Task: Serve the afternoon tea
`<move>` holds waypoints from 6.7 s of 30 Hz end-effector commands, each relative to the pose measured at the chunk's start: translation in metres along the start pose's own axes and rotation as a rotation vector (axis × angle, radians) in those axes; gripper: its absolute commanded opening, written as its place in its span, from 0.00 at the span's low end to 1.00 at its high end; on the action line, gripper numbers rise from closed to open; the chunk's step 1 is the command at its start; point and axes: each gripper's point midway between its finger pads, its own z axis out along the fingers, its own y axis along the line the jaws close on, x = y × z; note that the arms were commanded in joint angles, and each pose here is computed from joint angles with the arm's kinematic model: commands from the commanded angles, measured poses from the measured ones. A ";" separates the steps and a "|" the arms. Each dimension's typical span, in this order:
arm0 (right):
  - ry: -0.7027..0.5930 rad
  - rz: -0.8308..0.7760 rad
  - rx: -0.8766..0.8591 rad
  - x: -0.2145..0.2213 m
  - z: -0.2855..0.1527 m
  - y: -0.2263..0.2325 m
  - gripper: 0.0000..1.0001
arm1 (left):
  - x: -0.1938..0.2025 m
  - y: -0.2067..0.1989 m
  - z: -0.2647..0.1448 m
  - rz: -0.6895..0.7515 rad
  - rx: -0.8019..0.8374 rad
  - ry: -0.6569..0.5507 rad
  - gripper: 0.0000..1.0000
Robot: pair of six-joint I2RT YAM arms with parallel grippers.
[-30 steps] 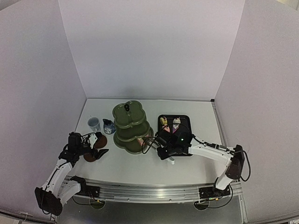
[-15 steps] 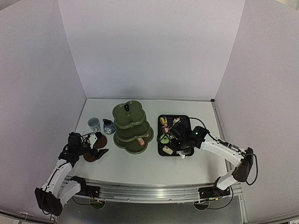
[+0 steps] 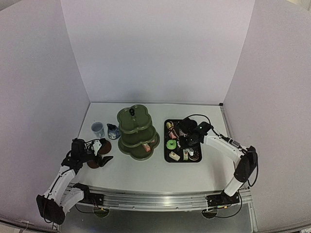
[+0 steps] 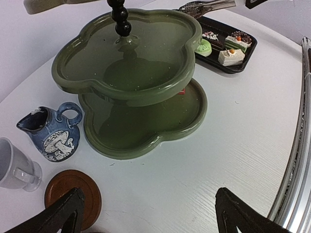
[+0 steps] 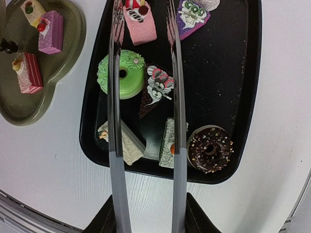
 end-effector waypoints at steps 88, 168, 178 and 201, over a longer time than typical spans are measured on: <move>-0.249 -0.457 -0.191 0.059 0.012 0.260 0.00 | 0.010 -0.006 -0.003 0.041 -0.016 -0.012 0.94; -0.166 -0.284 -0.118 0.056 -0.006 0.197 0.37 | 0.022 -0.012 0.002 0.074 0.017 0.014 0.94; -0.075 -0.295 -0.204 0.083 -0.030 0.182 0.36 | 0.021 -0.012 0.001 0.076 0.018 0.014 0.94; 0.030 0.090 0.107 0.097 -0.078 0.005 0.33 | 0.015 -0.011 -0.001 0.069 0.015 0.004 0.94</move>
